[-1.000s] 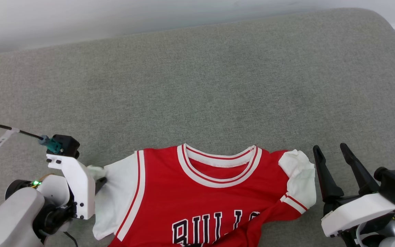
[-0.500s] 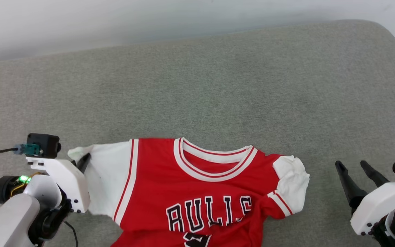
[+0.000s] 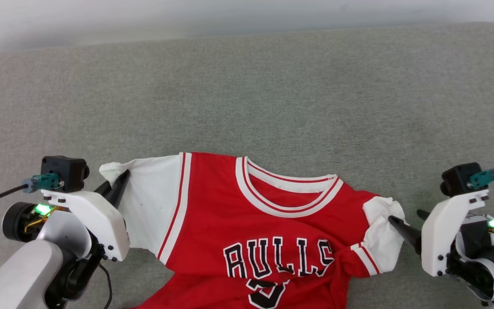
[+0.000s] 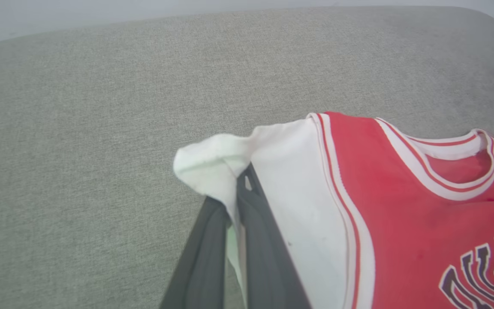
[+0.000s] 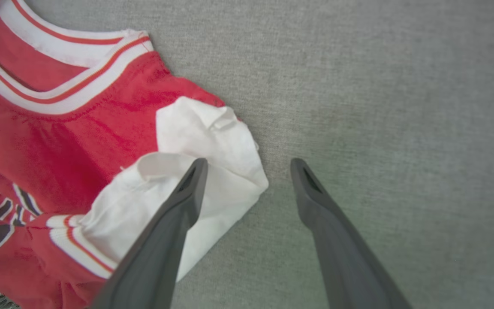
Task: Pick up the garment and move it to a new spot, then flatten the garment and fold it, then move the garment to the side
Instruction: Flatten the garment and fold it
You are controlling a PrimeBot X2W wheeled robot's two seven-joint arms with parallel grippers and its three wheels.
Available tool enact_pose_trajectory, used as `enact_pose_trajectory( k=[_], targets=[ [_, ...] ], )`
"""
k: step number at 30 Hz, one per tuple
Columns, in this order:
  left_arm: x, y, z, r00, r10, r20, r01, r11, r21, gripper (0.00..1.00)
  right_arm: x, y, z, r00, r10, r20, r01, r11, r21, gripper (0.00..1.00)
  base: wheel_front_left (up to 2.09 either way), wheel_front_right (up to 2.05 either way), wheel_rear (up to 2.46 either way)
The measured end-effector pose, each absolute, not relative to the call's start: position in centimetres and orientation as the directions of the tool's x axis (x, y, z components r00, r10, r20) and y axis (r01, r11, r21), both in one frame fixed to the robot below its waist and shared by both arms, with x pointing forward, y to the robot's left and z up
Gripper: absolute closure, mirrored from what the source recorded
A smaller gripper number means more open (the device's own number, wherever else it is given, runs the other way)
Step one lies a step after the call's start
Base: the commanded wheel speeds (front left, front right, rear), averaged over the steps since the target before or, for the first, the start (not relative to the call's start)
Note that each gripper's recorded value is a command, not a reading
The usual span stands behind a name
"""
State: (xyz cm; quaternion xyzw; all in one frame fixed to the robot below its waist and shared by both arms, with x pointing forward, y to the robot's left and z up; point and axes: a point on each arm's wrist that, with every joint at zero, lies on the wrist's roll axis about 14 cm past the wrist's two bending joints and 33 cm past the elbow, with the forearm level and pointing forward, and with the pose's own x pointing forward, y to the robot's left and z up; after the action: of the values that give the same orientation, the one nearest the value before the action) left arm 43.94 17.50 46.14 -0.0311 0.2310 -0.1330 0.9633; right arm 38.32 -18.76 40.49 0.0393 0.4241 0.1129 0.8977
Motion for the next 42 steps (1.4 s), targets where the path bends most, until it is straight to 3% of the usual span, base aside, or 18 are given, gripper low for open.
enact_pose_trajectory(
  k=[9, 11, 12, 15, 18, 27, 33, 42],
  targets=[
    [43.5, 18.0, 45.3, 0.855, -0.253, -0.453, 0.217, 0.967, -0.129, 1.00, 37.3, -16.4, 36.6, 0.408, 0.297, -0.863, -0.235, 0.948, 0.215, 0.00, 0.00, 0.00, 0.00],
    [43.5, 18.1, 45.3, 0.855, -0.251, -0.453, 0.216, 0.968, -0.129, 1.00, 37.3, -16.4, 36.5, 0.389, 0.300, -0.871, -0.230, 0.947, 0.224, 0.72, 0.00, 0.00, 0.00],
    [43.5, 18.1, 45.3, 0.856, -0.252, -0.452, 0.216, 0.968, -0.130, 1.00, 37.3, -16.4, 36.4, 0.381, 0.298, -0.875, -0.231, 0.947, 0.222, 1.00, 0.00, 0.00, 0.00],
    [43.6, 17.9, 45.4, 0.857, -0.255, -0.448, 0.219, 0.967, -0.133, 1.00, 37.2, -16.3, 36.4, 0.374, 0.306, -0.876, -0.231, 0.945, 0.232, 1.00, 0.00, 0.00, 0.00],
    [43.9, 17.8, 46.2, 0.867, -0.260, -0.425, 0.227, 0.965, -0.129, 1.00, 38.0, -16.5, 37.1, 0.416, 0.306, -0.856, -0.230, 0.946, 0.226, 1.00, 0.00, 0.00, 0.00],
    [47.2, 18.0, 51.5, 0.937, -0.231, -0.262, 0.206, 0.971, -0.117, 1.00, 45.1, -20.2, 45.0, 0.709, 0.188, -0.679, -0.220, 0.975, 0.040, 1.00, 0.00, 0.00, 0.00],
    [52.2, 18.1, 58.0, 0.977, -0.201, -0.073, 0.193, 0.975, -0.108, 1.00, 51.0, -21.0, 53.6, 0.871, 0.142, -0.471, -0.202, 0.976, -0.080, 1.00, 0.00, 0.00, 0.00],
    [59.0, 19.7, 67.8, 0.971, -0.127, 0.201, 0.144, 0.987, -0.072, 1.00, 58.0, -19.7, 65.1, 0.979, 0.146, -0.142, -0.165, 0.978, -0.131, 1.00, 0.00, 0.00, 0.00]
  ],
)
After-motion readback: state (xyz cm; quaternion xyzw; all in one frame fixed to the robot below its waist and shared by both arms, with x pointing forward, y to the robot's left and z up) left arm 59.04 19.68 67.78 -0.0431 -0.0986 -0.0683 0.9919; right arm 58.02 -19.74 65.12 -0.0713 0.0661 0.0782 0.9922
